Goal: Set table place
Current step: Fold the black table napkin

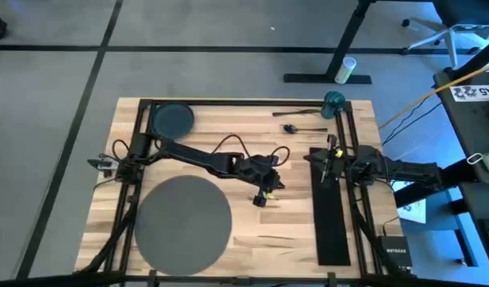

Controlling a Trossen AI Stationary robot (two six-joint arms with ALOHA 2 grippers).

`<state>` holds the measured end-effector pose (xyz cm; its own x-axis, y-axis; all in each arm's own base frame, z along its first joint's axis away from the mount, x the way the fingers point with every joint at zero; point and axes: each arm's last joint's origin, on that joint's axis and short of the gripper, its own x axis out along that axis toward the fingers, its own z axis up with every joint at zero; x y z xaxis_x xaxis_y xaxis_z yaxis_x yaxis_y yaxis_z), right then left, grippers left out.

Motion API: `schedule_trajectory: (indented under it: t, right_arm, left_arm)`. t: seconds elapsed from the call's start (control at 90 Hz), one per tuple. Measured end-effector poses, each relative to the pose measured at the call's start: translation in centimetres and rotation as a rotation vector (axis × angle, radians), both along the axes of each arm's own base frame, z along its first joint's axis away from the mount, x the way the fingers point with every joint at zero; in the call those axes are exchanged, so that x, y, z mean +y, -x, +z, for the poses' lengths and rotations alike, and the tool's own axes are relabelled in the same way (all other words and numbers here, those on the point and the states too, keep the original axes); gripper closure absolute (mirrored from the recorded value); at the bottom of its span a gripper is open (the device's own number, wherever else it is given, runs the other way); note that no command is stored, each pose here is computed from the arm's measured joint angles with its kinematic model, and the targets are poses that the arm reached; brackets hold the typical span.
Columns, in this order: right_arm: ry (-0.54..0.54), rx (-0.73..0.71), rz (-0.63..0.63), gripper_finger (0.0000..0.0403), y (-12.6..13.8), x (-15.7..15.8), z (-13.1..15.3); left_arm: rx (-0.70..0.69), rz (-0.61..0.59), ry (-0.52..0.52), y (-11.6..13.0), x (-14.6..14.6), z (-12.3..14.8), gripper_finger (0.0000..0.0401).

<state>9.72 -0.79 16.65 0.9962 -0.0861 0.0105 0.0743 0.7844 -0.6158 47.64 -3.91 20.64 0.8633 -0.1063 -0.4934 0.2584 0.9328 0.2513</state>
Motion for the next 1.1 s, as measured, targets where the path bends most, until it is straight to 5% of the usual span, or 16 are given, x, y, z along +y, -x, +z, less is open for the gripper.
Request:
schedule_trajectory:
  t: [0.356,1.1]
  right_arm:
    - [0.000,-0.001,0.000,0.0402,0.0,0.0,0.0]
    - [0.000,-0.001,0.000,0.0402,0.0,0.0,0.0]
  left_arm:
    - [0.050,-0.018,0.005,-1.5,-0.7,-1.7,0.0401]
    - [-0.047,0.015,0.098,-2.7,-1.3,-0.1,0.0401]
